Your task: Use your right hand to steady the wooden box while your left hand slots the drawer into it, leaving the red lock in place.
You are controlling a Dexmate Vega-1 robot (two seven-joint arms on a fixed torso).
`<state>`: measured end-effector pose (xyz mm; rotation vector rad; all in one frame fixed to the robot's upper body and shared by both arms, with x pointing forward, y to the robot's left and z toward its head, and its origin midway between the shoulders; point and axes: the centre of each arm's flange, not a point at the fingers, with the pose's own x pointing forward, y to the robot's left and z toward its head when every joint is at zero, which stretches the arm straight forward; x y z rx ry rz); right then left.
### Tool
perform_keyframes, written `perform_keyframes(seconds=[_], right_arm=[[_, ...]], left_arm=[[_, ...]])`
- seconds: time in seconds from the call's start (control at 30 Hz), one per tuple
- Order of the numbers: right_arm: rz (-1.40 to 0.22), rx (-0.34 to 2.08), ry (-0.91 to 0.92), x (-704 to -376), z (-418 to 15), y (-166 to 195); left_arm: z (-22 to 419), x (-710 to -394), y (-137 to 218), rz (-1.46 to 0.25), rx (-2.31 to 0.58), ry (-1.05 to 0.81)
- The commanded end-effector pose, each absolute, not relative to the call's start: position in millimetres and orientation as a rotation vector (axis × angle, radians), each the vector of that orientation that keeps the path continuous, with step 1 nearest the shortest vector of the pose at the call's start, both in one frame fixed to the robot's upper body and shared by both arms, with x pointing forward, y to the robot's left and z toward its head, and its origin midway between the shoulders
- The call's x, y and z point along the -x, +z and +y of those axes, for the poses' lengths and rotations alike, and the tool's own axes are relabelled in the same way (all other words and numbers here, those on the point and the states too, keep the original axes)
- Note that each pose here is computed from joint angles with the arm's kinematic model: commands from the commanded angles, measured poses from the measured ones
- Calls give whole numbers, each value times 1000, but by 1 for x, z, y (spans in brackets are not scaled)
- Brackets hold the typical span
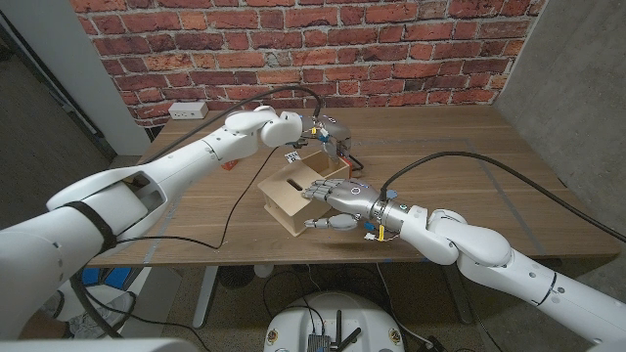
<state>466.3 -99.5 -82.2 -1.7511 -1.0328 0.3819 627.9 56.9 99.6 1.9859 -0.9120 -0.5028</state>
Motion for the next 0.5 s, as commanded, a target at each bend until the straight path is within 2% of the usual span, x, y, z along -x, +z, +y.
perform_keyframes(seconds=[0.03, 0.5], right_arm=[[-1032, 1741, 385, -468, -100, -82], [-1030, 1724, 390, -469, -101, -81]], left_arm=[[50, -624, 101, -874, -1997, -413], [38, -614, 112, -806, -2044, -372]])
